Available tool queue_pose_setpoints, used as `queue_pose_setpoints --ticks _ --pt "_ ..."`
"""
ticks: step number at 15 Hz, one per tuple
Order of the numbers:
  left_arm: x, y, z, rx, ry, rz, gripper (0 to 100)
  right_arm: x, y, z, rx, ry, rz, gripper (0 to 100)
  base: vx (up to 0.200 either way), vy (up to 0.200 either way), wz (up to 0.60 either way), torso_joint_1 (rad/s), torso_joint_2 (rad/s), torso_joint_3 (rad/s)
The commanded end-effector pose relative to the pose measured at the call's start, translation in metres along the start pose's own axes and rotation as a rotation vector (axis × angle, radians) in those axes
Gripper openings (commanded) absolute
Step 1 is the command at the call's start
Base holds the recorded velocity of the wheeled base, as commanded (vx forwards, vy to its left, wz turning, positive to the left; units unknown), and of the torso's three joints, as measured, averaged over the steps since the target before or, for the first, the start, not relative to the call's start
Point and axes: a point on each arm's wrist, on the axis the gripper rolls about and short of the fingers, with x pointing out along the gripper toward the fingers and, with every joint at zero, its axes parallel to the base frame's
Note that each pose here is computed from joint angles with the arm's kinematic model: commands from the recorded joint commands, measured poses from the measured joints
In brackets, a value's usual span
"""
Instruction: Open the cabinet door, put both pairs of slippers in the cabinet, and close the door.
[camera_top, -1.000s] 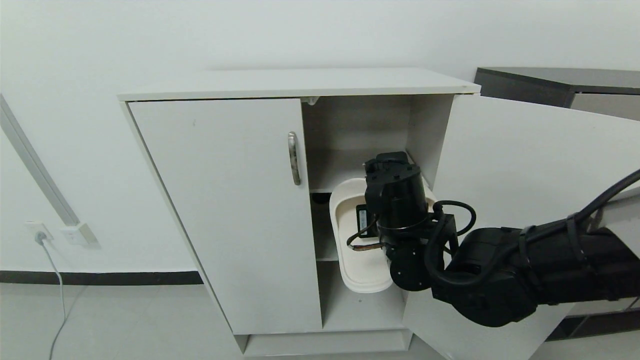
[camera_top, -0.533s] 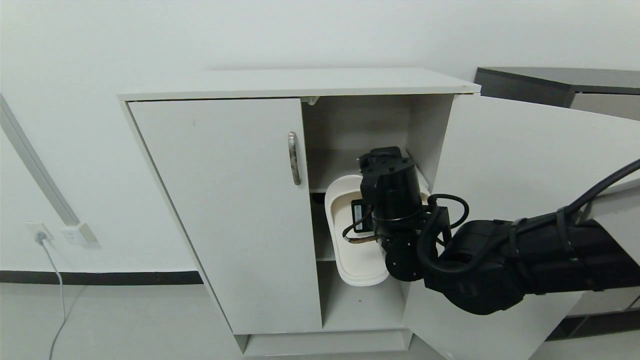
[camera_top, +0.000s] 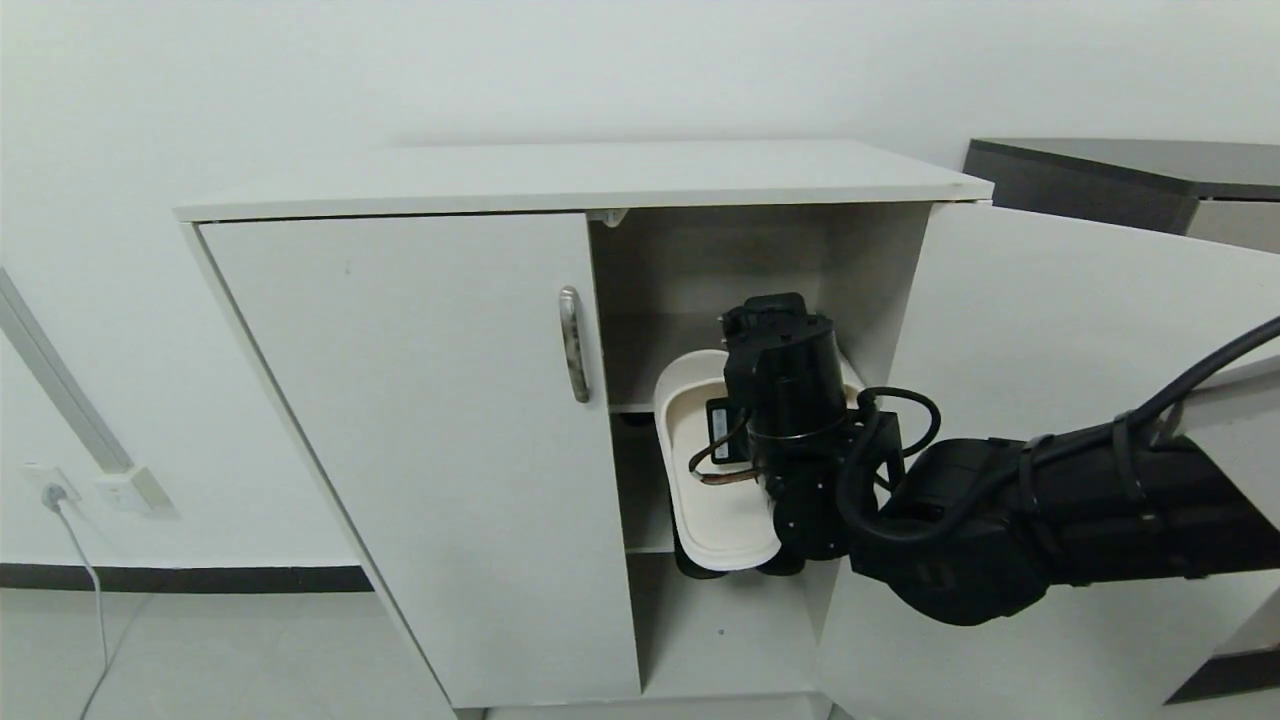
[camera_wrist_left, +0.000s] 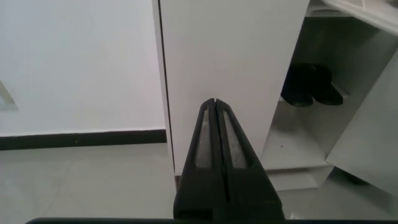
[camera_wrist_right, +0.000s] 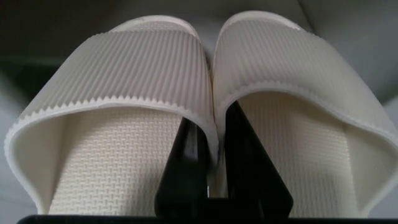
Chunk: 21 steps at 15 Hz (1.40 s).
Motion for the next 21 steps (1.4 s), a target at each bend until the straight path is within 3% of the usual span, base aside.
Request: queue_pose_setpoints --ticks 1,4,16,21 --pt "0.000 0.000 0.000 -0.001 0.000 0.000 0 -0.001 -0.001 0.002 0.003 -0.003 0.000 0 0.200 0.000 0.00 0.002 0.00 0.002" --pt "0.000 0.000 0.000 -0.002 0.000 0.000 0 0.000 -0.002 0.002 0.005 -0.004 -0.001 0 0.200 0.000 0.00 0.001 0.00 0.001" --pt "0.000 0.000 0.000 -0.005 0.000 0.011 0 0.085 0.002 0.022 0.063 -0.017 -0.065 0 0.000 0.000 0.00 0.000 0.00 0.000" --pt "0.000 0.000 0.000 -0.005 0.000 0.012 0 0.094 -0.004 0.022 0.049 0.011 -0.047 0 0.000 0.000 0.00 0.000 0.00 0.000"
